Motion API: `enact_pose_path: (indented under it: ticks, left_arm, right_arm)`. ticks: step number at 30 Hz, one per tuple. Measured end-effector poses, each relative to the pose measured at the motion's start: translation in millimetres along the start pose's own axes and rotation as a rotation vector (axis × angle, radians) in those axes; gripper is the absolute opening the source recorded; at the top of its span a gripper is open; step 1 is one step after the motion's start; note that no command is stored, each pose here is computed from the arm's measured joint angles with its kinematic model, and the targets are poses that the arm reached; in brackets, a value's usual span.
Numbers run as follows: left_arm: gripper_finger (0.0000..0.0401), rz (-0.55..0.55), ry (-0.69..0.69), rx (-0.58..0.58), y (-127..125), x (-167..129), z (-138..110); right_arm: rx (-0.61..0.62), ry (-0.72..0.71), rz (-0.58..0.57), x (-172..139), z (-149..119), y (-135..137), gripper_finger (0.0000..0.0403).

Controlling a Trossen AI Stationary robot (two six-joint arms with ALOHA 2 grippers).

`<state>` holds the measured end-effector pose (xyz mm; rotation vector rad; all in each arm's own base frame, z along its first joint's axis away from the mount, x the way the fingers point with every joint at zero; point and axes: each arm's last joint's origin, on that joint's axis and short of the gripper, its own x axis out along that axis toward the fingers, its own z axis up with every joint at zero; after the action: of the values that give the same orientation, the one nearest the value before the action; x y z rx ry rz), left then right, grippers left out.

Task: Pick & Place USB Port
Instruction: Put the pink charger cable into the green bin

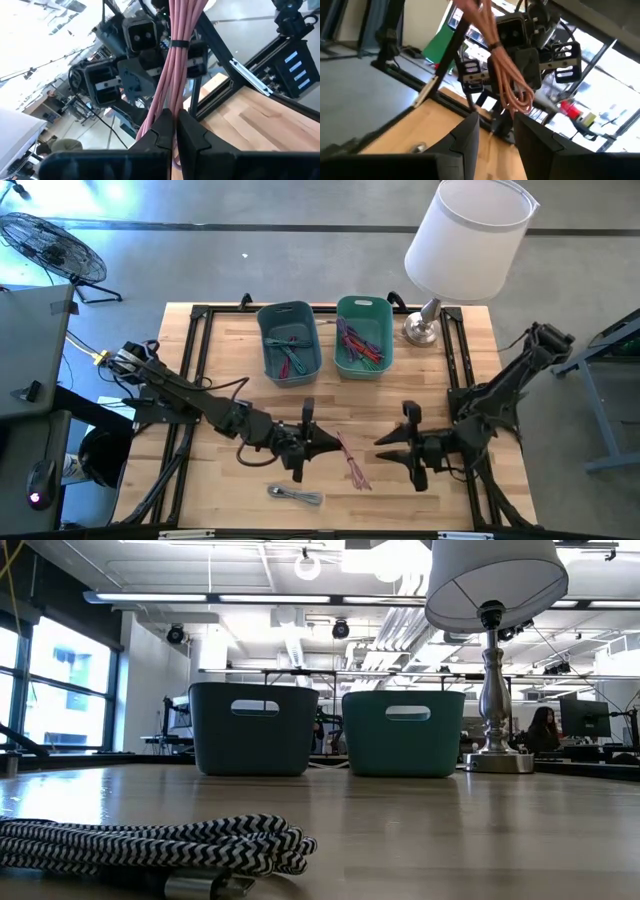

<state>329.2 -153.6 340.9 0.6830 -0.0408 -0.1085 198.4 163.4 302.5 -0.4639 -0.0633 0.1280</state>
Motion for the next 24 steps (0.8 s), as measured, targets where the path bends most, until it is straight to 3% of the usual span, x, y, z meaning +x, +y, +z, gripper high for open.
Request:
enact_pose_path:
  ticks: [6, 24]
  left_arm:
    - [0.0000, -0.003, 0.008, -0.003, 3.1, 1.6, -3.5]
    - [0.0000, -0.059, 0.030, -0.017, 10.5, 6.4, -16.6]
  right_arm:
    - [-0.115, -0.072, 0.081, 13.7, -7.4, 3.0, 0.0114]
    - [-0.173, -0.076, 0.003, 47.5, -10.7, -13.1, 0.0114]
